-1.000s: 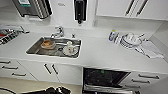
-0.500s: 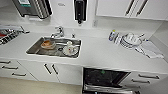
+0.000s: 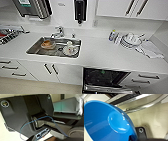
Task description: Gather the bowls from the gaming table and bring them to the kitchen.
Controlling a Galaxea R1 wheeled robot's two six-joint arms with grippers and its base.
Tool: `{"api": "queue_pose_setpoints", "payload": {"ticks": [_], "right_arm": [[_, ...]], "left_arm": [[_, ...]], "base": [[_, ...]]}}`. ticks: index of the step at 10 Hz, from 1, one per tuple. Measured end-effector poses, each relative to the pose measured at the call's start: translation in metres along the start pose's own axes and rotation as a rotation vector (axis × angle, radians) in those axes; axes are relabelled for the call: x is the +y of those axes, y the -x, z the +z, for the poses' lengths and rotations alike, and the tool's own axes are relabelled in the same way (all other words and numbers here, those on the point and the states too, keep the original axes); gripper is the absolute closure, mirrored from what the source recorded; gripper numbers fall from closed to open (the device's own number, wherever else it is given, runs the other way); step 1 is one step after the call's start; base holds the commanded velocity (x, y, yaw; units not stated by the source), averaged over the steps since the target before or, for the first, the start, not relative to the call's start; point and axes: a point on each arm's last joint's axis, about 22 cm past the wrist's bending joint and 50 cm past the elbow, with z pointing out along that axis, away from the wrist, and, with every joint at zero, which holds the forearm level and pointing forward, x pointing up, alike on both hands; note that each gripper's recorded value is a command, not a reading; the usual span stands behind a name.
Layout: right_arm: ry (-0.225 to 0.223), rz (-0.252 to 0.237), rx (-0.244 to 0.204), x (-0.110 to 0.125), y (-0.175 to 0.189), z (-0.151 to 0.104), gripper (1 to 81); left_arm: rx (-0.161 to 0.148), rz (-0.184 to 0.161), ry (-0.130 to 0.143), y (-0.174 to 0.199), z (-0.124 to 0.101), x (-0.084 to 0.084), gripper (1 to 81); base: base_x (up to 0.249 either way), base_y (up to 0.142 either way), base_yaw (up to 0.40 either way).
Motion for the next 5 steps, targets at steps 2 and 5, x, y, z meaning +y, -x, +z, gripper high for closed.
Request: {"api": "queue_pose_setpoints", "payload": {"ticks": [2, 5], "right_arm": [[-0.021, -0.015, 0.041, -0.013, -0.061, 0.008, 81.1], [-0.070, -0.032, 0.058, -0.044, -0.130, 0.019, 81.1]], "left_arm": [[0.006, -0.024, -0.013, 0.023, 0.027, -0.006, 1.0], [0.013, -0.050, -0.068, 0.064, 0.062, -0.027, 1.0]], "base": [[0.000, 0.000, 0.000], [0.000, 0.000, 0.000]]}}
